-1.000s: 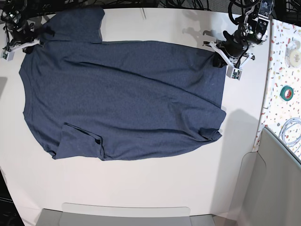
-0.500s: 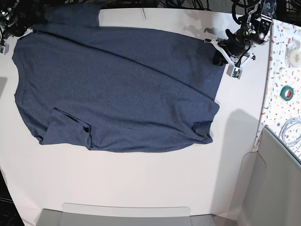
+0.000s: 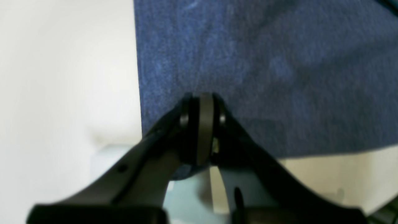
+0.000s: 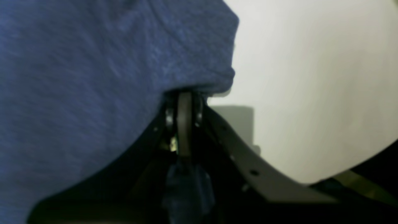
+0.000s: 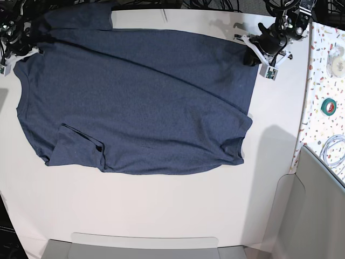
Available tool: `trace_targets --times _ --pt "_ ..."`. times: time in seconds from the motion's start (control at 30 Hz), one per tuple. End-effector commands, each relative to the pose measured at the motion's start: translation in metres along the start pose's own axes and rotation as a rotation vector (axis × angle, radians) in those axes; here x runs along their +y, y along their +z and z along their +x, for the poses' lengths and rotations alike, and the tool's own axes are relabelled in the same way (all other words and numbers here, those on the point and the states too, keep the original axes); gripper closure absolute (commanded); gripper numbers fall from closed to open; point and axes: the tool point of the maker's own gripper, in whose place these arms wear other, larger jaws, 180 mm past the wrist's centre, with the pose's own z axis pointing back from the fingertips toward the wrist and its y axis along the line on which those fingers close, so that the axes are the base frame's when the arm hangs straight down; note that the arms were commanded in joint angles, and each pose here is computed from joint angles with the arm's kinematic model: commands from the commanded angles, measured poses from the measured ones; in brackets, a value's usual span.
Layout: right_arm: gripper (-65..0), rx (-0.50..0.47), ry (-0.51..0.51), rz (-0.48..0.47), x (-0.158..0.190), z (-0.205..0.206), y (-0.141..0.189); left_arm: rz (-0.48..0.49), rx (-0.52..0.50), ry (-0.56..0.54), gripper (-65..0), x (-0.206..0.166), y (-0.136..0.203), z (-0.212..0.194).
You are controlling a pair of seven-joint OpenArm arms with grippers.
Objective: Layout the t-shirt on the table in an organized manner, then fold the t-shirt properly
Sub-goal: 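Hold the shirt corners with both grippers and drag them to straighten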
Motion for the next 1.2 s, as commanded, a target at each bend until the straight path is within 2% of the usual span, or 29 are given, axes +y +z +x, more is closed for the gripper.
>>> trace_targets --times 0.0,0.2,0.37,0.53,0.87,1.0,1.17 --pt "0.0 -0.071 0.024 -0.008 -0.001 0.023 0.008 -0.001 0.250 -0.009 -4.0 -0.004 0.007 -0.056" --pt "0.0 -0.187 0.043 0.022 0.024 0.051 0.029 -0.038 0.258 -0.058 -4.0 -0.022 0.021 -0.041" --pt "0.0 -0.293 0.067 0.040 0.042 0.077 0.051 -0.019 0.259 -0.131 -4.0 -0.013 0.032 -0.030" --pt "0.0 -0.326 0.061 0.051 0.047 0.088 0.053 0.011 0.247 -0.164 -4.0 0.001 0.032 -0.019" --pt "0.0 -0.371 0.124 0.233 0.123 0.123 0.037 0.089 0.181 -0.212 -4.0 0.031 0.026 0.022" --pt "0.0 -0.373 0.106 0.248 0.128 0.131 0.030 0.192 0.179 -0.286 -4.0 0.049 0.028 0.026" --pt "0.0 -0.356 0.104 0.249 0.127 0.125 0.028 0.235 0.153 -0.306 -4.3 0.048 0.030 0.027"
